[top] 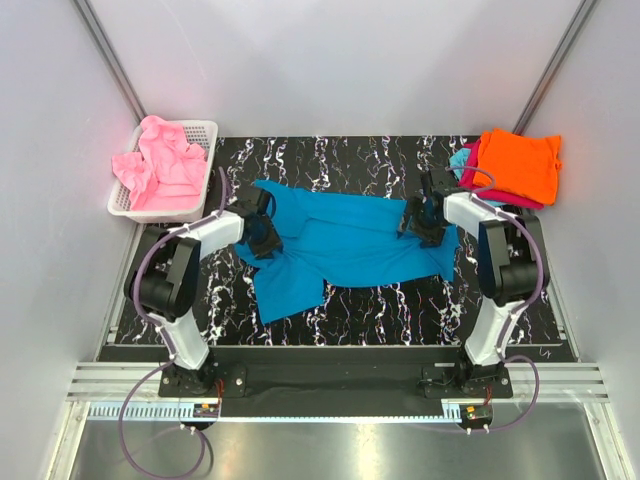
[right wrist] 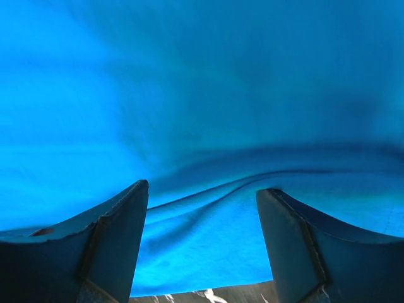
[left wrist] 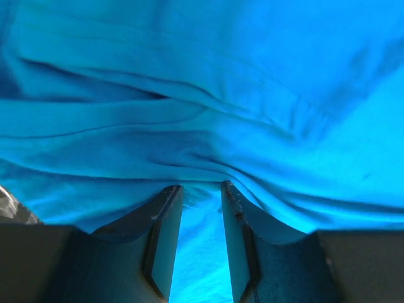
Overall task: Fold and stack the t-shirts
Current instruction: Fold the tshirt
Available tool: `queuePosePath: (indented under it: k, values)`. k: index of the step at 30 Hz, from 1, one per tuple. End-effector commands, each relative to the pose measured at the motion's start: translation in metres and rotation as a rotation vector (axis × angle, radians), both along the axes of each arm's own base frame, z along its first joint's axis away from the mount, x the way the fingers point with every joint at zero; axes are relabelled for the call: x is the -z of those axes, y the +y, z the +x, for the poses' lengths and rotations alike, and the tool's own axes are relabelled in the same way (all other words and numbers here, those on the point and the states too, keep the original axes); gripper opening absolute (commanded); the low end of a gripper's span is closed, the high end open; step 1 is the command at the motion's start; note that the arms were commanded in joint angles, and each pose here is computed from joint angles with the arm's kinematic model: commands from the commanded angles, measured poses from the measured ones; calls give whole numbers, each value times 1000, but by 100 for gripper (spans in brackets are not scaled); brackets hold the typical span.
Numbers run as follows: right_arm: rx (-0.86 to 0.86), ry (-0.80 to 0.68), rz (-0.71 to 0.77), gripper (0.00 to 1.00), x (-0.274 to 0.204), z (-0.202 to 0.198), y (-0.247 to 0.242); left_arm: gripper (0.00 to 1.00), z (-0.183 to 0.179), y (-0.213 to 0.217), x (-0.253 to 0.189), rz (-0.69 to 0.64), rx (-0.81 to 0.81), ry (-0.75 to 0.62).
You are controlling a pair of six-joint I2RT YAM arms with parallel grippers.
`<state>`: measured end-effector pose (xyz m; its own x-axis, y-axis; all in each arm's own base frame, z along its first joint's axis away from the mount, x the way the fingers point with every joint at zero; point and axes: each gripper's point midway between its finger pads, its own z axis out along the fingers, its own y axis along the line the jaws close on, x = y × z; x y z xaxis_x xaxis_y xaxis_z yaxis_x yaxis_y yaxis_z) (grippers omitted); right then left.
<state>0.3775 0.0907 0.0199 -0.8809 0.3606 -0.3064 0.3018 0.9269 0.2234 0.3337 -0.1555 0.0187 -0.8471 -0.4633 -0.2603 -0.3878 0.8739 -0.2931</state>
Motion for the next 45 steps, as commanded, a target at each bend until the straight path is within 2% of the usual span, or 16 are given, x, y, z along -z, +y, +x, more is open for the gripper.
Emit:
queuePosePath:
  k: [1, 9, 14, 19, 26, 32, 37, 43, 45]
  values:
    - [-16, 61, -56, 76, 27, 8, -4, 38, 10, 32, 25, 73, -22, 70]
    - [-18, 48, -90, 75, 28, 46, -5, 38, 54, 33, 33, 45, -42, 77]
    - [-24, 61, -99, 75, 26, 45, -5, 38, 65, 29, 23, 25, -32, 56]
    - [-9, 58, -66, 74, 18, 24, -3, 38, 43, 38, 15, 49, -35, 52]
    - [-10, 69, -3, 73, 19, -22, 11, 38, -10, 48, 12, 57, -40, 63]
    - [-19, 37, 7, 72, 4, -34, 14, 38, -14, 46, -8, 47, 11, -30]
    - [-18, -31, 22, 72, -28, -40, 14, 39, -11, 43, -42, 21, 30, -139]
    - [-21, -75, 38, 72, -50, -55, 13, 41, -30, 40, -56, -20, 38, -180]
    - [-22, -85, 48, 72, -55, -61, 13, 42, -46, 42, -54, -26, 11, -173]
